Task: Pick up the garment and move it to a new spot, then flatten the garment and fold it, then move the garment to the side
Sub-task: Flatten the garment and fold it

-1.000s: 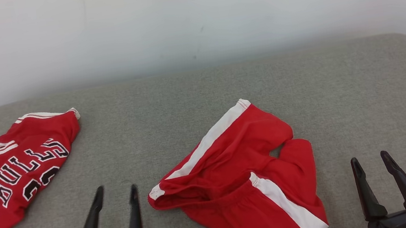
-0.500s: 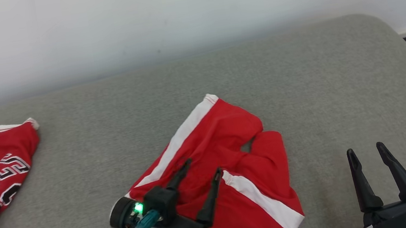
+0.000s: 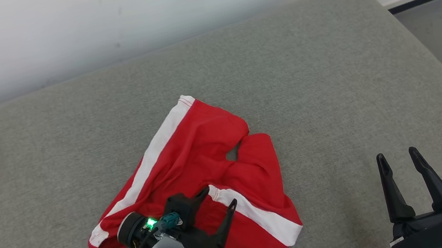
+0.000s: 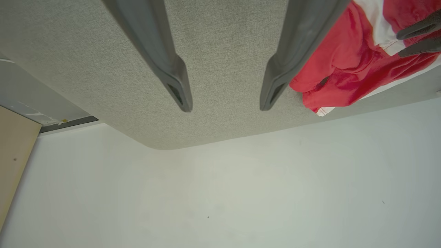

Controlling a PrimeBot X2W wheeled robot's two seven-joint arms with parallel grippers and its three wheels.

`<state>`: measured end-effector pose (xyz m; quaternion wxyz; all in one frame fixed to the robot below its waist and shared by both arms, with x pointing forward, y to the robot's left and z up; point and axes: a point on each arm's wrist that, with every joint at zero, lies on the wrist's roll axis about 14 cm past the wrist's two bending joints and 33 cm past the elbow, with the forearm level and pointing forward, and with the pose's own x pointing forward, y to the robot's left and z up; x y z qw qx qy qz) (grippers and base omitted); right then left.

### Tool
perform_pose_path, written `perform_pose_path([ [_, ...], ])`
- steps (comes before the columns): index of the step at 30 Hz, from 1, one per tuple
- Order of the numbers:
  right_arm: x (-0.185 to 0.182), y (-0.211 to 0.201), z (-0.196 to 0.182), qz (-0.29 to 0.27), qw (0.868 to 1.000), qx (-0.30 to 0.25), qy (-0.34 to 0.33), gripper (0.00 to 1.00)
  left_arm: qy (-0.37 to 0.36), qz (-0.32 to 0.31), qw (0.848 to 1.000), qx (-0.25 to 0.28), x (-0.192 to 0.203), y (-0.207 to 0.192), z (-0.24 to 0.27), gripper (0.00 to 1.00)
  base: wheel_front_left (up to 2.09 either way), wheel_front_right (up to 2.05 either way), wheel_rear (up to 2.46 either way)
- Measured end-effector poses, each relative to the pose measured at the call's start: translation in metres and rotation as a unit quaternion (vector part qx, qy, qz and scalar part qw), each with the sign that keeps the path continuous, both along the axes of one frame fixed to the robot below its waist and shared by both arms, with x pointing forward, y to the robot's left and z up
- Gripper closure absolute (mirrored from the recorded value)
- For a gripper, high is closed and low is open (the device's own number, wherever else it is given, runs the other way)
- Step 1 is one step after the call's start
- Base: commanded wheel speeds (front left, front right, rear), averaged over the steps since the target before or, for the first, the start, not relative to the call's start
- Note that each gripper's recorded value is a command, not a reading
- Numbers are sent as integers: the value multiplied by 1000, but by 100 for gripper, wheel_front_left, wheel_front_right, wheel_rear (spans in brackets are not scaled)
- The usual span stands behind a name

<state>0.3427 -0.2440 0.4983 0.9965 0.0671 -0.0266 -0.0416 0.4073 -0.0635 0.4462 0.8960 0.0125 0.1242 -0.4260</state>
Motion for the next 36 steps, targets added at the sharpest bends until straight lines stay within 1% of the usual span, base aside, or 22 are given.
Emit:
perform_pose_path([
  [11,-3,-7,-4,-15,1000,1,7,0,56,-18,997,55,-3,-4,-36,0,0,0,0],
  [12,-3,-7,-4,-15,1000,1,7,0,56,-18,997,55,-3,-4,-36,21,0,0,0],
  [13,-3,-7,-3,-14,1000,1,6,0,58,-21,997,54,-4,-6,-36,55,0,0,0],
  [14,-2,-7,-3,-14,1000,1,6,0,57,-22,997,53,-4,-8,-35,99,0,0,0],
  [17,0,-5,-3,-11,1000,2,5,0,36,-17,999,35,2,-9,-24,100,0,0,0],
  [21,4,0,-4,-3,1000,5,6,0,10,11,1000,8,18,-1,-5,100,0,0,0],
  [22,4,0,-4,-3,1000,5,6,0,10,11,1000,8,18,-1,-5,100,0,0,0],
  [28,11,16,-8,22,1000,10,9,0,-39,67,996,-37,38,26,33,100,0,0,0],
  [31,15,26,-9,38,999,13,9,0,-53,94,993,-53,35,45,44,100,0,0,0],
  [36,21,43,-10,67,998,16,9,0,-55,152,985,-61,13,88,45,100,0,0,0],
])
